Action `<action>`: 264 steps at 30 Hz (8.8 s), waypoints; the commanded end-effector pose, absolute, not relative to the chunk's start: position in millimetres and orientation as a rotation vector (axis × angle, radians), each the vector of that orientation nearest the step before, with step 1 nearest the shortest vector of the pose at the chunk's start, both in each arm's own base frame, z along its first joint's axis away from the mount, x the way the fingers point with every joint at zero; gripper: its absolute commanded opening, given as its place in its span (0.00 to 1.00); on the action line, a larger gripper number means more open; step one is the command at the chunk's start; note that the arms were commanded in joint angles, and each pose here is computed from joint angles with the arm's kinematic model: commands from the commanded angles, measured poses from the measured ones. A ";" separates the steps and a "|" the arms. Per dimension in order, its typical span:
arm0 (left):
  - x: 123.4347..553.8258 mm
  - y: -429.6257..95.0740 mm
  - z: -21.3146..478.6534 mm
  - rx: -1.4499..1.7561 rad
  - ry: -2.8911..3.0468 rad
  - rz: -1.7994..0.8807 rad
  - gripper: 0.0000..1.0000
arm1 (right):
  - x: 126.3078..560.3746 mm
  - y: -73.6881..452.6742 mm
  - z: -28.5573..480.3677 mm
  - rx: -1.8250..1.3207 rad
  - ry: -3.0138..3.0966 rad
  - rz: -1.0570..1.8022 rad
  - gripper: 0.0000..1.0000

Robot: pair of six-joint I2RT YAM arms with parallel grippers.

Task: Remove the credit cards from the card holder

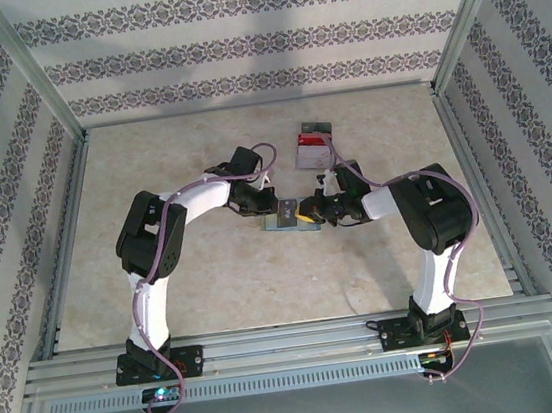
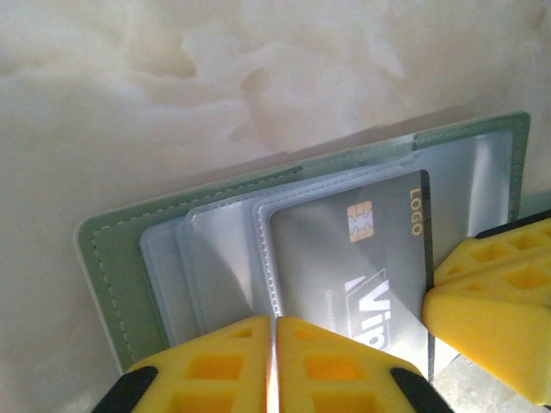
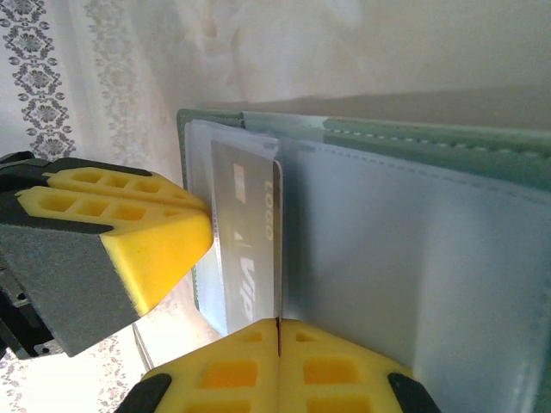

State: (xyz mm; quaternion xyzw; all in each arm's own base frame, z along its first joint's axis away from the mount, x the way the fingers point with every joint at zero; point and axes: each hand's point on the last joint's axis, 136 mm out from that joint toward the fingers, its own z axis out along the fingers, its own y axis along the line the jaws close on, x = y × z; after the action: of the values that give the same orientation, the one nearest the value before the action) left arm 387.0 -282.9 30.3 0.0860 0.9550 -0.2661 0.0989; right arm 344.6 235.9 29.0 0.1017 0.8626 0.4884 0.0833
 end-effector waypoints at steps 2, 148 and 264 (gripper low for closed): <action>381.6 -258.1 42.4 0.182 2.861 -0.710 0.15 | 347.2 241.7 23.5 0.297 2.578 1.458 0.01; 388.7 -319.1 158.4 1.696 1.482 -1.079 0.57 | 356.3 203.2 147.6 -0.735 2.158 1.155 0.00; 324.8 -217.0 269.3 0.857 1.336 -0.538 0.97 | 383.0 188.0 242.8 -1.655 1.808 0.093 0.00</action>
State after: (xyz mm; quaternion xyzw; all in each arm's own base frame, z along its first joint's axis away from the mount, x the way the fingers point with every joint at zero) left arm 316.9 -235.6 279.0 0.4092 0.5504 -0.2561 0.6812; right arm 370.4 194.4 243.8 -0.6314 0.6927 0.0520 0.3448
